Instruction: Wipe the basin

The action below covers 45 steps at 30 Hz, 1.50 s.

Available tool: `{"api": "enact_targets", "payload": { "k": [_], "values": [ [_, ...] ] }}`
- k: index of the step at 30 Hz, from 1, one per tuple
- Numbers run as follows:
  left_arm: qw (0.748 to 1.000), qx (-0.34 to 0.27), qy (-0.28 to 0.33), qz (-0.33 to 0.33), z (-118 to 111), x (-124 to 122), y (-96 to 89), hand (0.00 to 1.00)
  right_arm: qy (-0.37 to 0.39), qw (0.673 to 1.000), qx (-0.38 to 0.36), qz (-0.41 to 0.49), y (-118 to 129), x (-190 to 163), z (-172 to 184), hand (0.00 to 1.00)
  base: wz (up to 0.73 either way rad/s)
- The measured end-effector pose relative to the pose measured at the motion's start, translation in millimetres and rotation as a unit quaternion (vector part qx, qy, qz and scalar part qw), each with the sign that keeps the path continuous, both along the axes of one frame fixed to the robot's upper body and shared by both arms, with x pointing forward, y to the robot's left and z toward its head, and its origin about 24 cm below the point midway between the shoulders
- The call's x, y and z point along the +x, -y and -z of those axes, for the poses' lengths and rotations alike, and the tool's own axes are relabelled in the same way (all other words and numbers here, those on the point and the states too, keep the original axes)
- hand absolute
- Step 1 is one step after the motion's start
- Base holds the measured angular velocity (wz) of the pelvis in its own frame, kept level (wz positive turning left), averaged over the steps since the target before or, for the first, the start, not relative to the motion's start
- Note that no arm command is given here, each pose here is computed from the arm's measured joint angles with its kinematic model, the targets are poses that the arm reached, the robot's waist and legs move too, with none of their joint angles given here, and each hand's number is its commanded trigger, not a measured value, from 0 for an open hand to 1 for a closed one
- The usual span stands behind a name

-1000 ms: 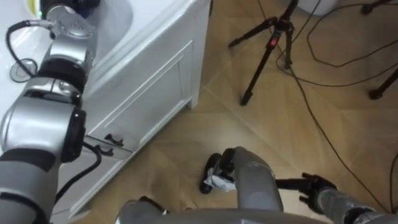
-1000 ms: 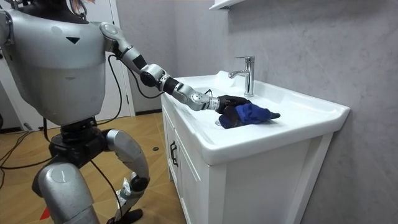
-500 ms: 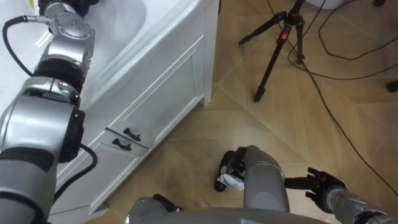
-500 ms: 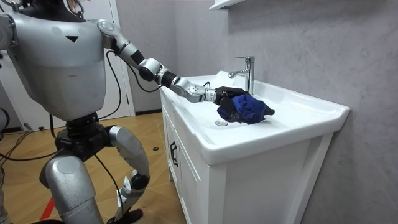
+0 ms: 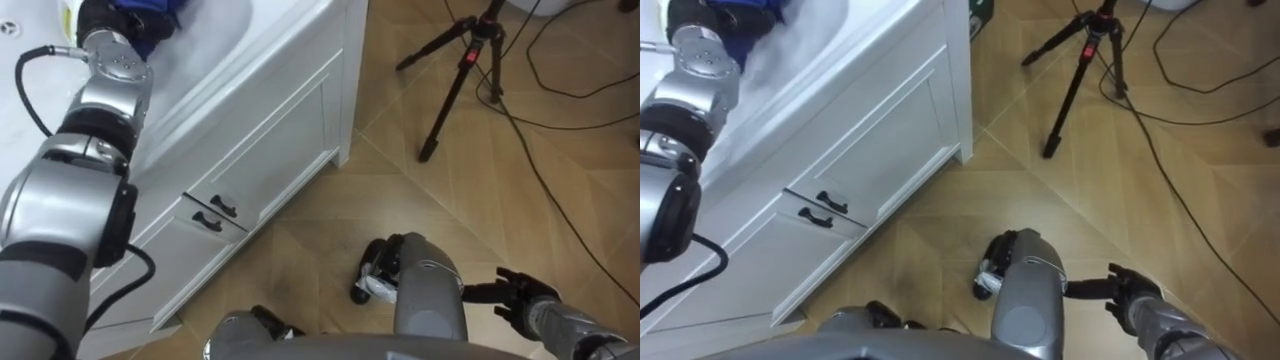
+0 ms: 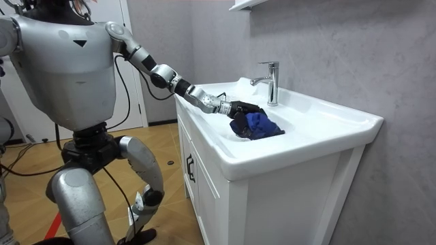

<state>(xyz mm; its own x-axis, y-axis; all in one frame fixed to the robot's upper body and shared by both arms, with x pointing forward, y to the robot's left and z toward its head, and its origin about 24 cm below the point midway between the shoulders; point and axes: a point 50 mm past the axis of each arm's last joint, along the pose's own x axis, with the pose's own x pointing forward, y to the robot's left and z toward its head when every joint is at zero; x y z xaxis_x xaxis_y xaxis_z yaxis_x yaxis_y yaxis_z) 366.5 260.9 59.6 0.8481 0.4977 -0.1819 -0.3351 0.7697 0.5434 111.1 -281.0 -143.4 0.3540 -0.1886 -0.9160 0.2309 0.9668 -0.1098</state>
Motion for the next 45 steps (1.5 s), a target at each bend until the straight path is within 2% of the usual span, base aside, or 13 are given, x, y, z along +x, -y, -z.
{"api": "enact_targets", "payload": {
  "k": [8,13,17,23,28,34,41,45],
  "values": [
    [0.996,-0.016,-0.089,0.020,20,-10,-8.2,1.00,-0.014,1.000,-0.003,0.004,4,-3,0,0.00,0.10],
    [0.993,-0.016,-0.113,0.028,21,-12,-14.3,1.00,-0.020,1.000,0.000,0.012,5,-4,0,0.00,0.01],
    [0.989,0.018,-0.136,0.053,22,-12,-13.1,1.00,-0.023,1.000,-0.004,0.008,6,-5,-1,0.00,0.03],
    [0.963,0.163,-0.187,0.108,22,-12,-10.4,1.00,-0.020,1.000,-0.015,-0.016,12,4,-6,0.00,0.12],
    [0.941,0.225,-0.224,0.117,23,-15,-17.2,1.00,-0.023,0.999,-0.014,-0.030,13,4,-6,0.00,0.03],
    [0.919,0.251,-0.280,0.120,40,-33,-33.4,1.00,-0.040,0.998,-0.020,-0.036,16,-2,-5,0.00,0.00],
    [0.900,0.277,-0.317,0.112,51,-52,-53.2,1.00,-0.056,0.996,-0.038,-0.061,17,-7,-4,0.00,0.03],
    [0.897,0.263,-0.340,0.102,67,-71,-62.3,1.00,-0.077,0.993,-0.046,-0.072,19,-13,-3,0.00,0.10]
  ]
}}
